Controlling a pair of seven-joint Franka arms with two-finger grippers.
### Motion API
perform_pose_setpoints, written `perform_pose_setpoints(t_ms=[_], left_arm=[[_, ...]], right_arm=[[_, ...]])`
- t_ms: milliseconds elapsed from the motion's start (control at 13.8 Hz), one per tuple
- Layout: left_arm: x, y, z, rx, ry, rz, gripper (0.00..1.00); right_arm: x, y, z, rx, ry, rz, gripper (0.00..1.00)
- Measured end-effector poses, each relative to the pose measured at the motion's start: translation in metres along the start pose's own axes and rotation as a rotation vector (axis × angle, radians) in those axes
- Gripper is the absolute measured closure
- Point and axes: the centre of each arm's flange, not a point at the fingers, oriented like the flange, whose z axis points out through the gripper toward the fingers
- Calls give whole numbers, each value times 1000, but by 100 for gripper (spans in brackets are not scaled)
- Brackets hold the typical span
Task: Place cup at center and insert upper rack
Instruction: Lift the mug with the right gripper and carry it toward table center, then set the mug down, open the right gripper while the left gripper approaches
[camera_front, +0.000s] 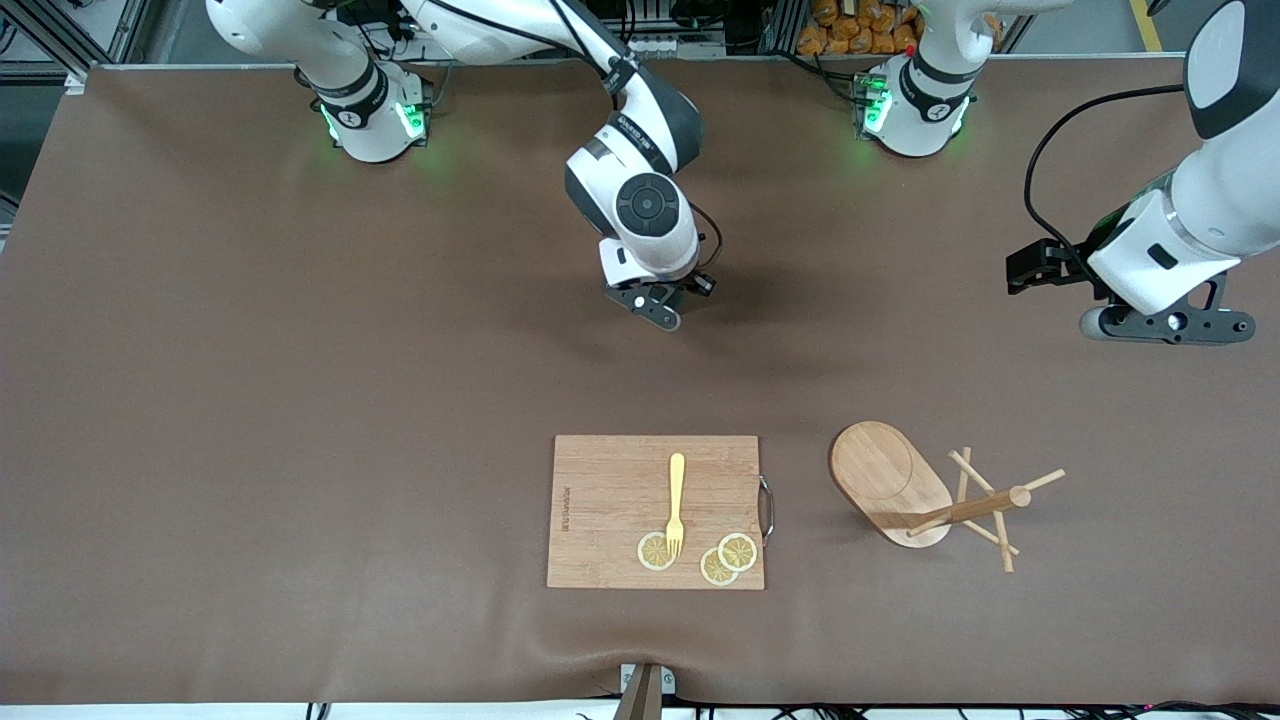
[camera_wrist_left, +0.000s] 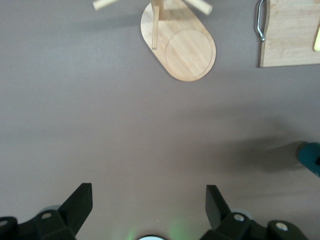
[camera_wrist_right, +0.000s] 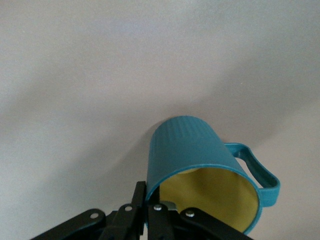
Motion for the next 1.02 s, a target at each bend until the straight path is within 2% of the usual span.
perform_pose_setpoints(t_ms=[435,1015], left_arm=[[2,1,-2,-4,17,-23,0],[1,7,-2,-4,18,-36,0]], right_arm=[[4,1,14,-19,2,-1,95],[-2,1,16,-31,35,-44,93]])
